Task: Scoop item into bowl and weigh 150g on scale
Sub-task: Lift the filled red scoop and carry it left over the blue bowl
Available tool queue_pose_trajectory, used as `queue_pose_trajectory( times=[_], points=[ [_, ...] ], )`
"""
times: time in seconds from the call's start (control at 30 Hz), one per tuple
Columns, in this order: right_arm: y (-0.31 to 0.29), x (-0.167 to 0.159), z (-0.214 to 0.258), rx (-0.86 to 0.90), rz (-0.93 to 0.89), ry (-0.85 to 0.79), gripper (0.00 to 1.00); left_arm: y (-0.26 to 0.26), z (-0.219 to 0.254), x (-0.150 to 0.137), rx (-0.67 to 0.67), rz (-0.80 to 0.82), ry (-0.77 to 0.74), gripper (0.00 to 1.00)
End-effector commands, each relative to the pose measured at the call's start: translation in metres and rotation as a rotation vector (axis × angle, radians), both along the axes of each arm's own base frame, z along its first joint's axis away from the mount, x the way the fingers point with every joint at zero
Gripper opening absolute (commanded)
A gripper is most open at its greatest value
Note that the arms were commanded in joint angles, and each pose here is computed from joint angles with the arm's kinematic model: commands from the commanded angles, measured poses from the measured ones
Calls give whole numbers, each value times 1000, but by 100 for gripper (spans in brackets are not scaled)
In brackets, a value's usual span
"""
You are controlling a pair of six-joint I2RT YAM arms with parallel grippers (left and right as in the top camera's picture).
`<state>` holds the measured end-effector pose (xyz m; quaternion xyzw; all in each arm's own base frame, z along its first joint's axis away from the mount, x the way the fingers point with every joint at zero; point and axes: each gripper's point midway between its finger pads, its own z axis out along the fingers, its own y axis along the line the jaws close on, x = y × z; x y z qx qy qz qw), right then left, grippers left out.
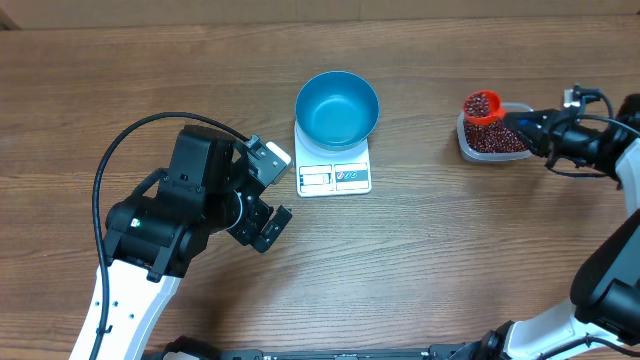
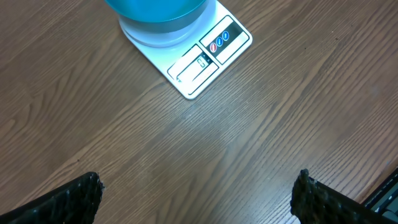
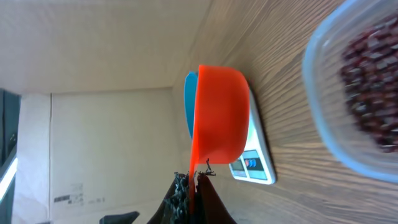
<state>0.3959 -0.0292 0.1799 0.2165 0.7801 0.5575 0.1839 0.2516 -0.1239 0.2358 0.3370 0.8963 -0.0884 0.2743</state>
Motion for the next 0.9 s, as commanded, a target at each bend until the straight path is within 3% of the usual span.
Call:
queue_pose_trajectory(
  times=[0.0, 0.87],
  points=[
    [19, 3, 5, 41, 53, -9, 4, 1, 8, 3, 5, -9, -29, 100],
    [160, 0, 15, 56, 387, -54, 4, 1, 8, 3, 5, -8, -29, 100]
  ],
)
